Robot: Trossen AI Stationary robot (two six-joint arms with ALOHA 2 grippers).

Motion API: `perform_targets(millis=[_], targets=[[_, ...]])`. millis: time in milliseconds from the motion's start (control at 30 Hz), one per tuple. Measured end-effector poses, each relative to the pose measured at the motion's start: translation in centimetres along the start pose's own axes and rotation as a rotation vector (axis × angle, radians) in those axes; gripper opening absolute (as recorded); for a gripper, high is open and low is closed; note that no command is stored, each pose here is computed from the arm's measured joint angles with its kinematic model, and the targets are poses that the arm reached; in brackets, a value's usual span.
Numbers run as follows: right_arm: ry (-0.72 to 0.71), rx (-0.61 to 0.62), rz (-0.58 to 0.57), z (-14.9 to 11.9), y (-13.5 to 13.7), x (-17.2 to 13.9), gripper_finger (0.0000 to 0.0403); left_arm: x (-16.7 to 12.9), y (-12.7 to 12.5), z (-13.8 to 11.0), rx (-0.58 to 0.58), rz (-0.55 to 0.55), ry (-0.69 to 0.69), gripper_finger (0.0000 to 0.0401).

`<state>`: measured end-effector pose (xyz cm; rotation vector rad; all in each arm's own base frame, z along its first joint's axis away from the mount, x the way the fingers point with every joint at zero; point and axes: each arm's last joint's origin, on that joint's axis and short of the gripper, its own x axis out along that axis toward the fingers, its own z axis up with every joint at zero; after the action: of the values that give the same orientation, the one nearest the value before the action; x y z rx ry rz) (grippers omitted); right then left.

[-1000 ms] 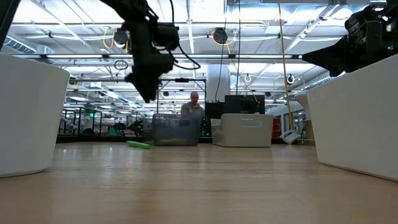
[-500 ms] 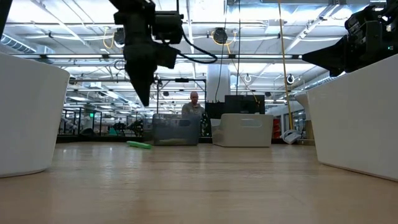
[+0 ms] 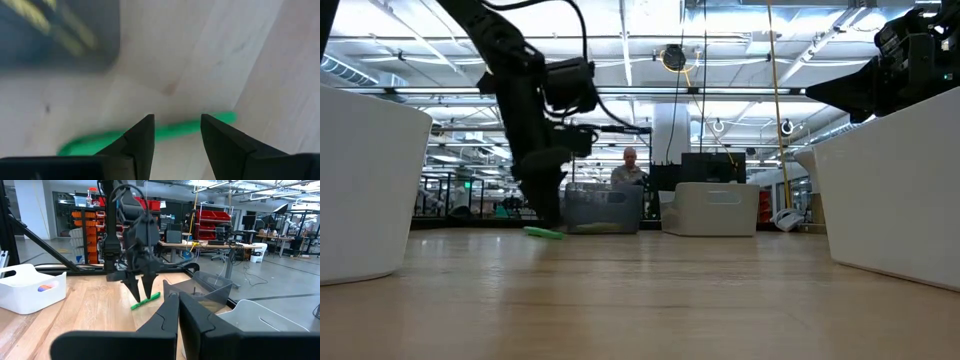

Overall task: Pick & Place Markers
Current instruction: Put the green pen into the black bin

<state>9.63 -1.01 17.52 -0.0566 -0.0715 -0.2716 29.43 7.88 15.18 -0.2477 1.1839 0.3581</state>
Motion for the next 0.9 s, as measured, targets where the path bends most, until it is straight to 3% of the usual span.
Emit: perform_targets(millis=[267,500,633,900], targets=[[0.0,0.0,0.0,0.0,0.0,0.0,0.0,0.4,0.2,-1.7,-0.109,0.02,0.106,0.0166],[0.0,0.0,0.0,0.0,0.0,0.0,0.0,-0.2,0.3,-3.3,-0.137,0.005,0.315,0.0166],[0.0,0.0,0.001,0.0,0.0,0.0,0.0,-0.6,0.5,-4.2,-0.173,0.053,0.424,0.0166],[0.0,0.0,0.0,0.0,0.0,0.0,0.0,-2.6,-0.4,-4.3,-0.085,0.076,0.377,0.0166]])
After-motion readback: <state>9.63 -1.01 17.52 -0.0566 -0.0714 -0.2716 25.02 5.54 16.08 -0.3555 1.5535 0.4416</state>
